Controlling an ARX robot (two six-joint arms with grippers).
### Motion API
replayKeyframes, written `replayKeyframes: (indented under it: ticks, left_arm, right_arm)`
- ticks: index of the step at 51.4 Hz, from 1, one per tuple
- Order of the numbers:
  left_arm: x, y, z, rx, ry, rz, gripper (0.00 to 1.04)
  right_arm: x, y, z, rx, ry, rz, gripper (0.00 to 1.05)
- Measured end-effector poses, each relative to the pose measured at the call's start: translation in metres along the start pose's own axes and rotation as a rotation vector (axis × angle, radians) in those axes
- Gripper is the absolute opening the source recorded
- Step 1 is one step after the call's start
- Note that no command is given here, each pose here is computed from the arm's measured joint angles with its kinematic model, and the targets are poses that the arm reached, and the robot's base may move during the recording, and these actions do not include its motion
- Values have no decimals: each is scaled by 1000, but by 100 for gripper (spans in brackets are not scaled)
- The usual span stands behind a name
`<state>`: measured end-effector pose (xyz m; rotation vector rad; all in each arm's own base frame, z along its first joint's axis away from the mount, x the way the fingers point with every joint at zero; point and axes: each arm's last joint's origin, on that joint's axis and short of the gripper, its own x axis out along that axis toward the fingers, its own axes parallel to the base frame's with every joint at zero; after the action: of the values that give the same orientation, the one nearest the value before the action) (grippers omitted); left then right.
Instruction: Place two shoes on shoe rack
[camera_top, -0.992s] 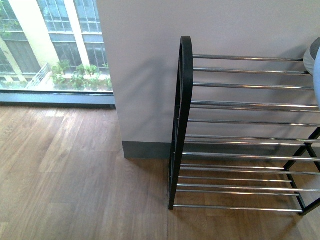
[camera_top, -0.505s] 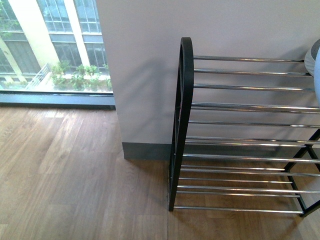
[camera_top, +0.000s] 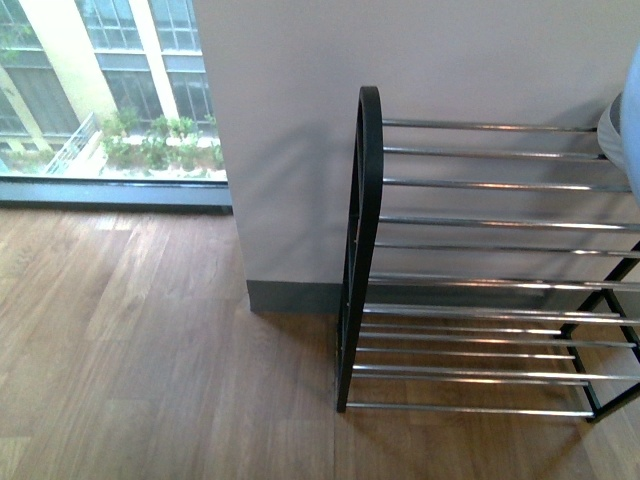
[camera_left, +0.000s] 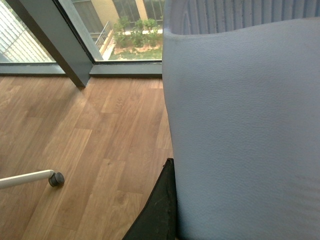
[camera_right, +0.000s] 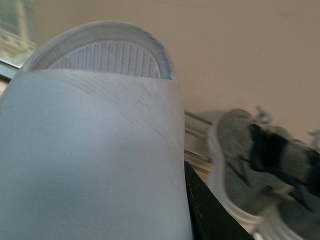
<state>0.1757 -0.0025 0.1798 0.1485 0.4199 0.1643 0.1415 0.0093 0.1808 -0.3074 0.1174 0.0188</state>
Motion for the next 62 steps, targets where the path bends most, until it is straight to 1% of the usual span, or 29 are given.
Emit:
replayKeyframes:
  ticks: [1,2,7,13,16,19,25,31,37,51,57,62]
  left_arm:
    - [0,0,0,0,0,0,2]
    - [0,0,0,0,0,0,2]
    - [0,0,0,0,0,0,2]
    - [0,0,0,0,0,1,2]
    - [0,0,0,0,0,0,2]
    - [0,0,0,0,0,0,2]
    - [0,0,0,0,0,0,2]
    - [0,0,0,0,0,0,2]
    - [0,0,0,0,0,0,2]
    - [0,0,0,0,0,0,2]
    - [0,0,0,0,0,0,2]
    - [0,0,0,0,0,0,2]
  right_arm:
    - [2,1,1,33,-11,42,1]
    - [3,2,2,55,-14,59,1]
    - [19,3,14,138,-15,111,1]
    - [63,-4,34,178,6,103,1]
    - [87,-5,37,179,41,110,1]
    - [110,-7,33,180,97,117,1]
    - [135,-9,23,185,164,116,1]
    - [171,-18,7,187,245,93,1]
    - [194,-25,-3,178,289,71,1]
    - [257,-49,-27,124,353,4,1]
    - [278,-61,-43,105,395,-38,1]
    - [294,-75,-57,104,447,-84,1]
